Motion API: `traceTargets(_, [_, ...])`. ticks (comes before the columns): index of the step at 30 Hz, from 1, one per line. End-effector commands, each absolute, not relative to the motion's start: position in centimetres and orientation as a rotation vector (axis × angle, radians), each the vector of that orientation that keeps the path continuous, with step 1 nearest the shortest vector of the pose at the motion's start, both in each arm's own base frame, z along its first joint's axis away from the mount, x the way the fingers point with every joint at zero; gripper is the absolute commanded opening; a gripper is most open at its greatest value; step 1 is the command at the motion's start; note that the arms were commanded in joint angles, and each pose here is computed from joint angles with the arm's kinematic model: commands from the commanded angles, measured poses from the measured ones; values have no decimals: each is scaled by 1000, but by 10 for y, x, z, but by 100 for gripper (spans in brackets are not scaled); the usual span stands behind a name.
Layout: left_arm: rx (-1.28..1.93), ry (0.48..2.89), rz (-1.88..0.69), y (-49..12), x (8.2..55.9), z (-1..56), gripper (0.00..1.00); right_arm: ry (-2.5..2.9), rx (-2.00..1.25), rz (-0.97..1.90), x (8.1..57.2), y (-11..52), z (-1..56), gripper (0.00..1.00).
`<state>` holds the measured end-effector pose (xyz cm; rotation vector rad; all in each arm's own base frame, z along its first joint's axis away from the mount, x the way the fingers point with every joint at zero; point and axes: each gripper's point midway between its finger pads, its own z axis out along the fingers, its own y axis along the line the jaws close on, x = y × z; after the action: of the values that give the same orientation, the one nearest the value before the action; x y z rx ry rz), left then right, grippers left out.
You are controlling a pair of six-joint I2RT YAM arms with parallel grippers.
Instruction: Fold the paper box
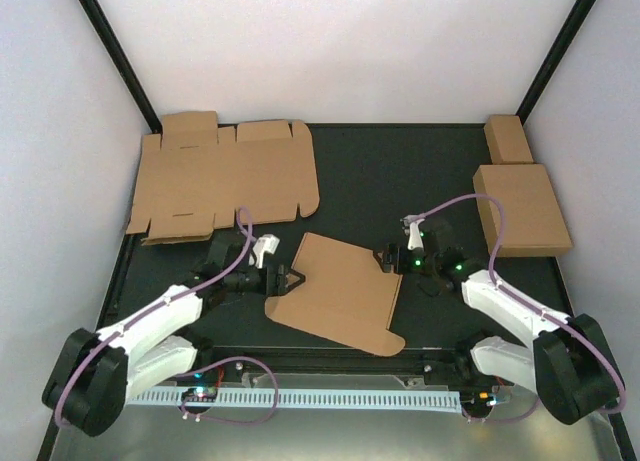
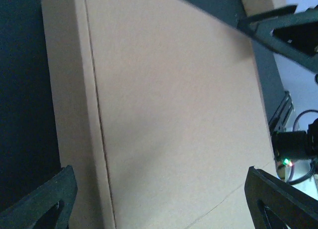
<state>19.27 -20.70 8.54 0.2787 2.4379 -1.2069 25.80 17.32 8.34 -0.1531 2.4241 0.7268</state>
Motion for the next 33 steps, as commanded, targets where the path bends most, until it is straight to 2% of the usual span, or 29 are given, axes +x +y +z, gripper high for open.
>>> traceTargets(1, [241, 2366, -1097, -199, 208, 113, 95, 2413, -163, 682, 261, 169, 97, 88])
traceTargets(7, [221, 2272, -993, -186, 219, 135, 97, 2392, -164, 643, 258, 161, 104, 88])
traceTargets(17, [240, 2262, -947, -184, 223, 156, 97, 2328, -221, 625, 274, 168, 120, 88])
traceTargets(28, [259, 2301, -1086, -198, 214, 145, 97, 2399, -276, 706, 310, 194, 116, 89])
traceTargets(33, [303, 2332, -1185, -208, 202, 145, 93, 2451, -300, 778, 320, 201, 102, 88])
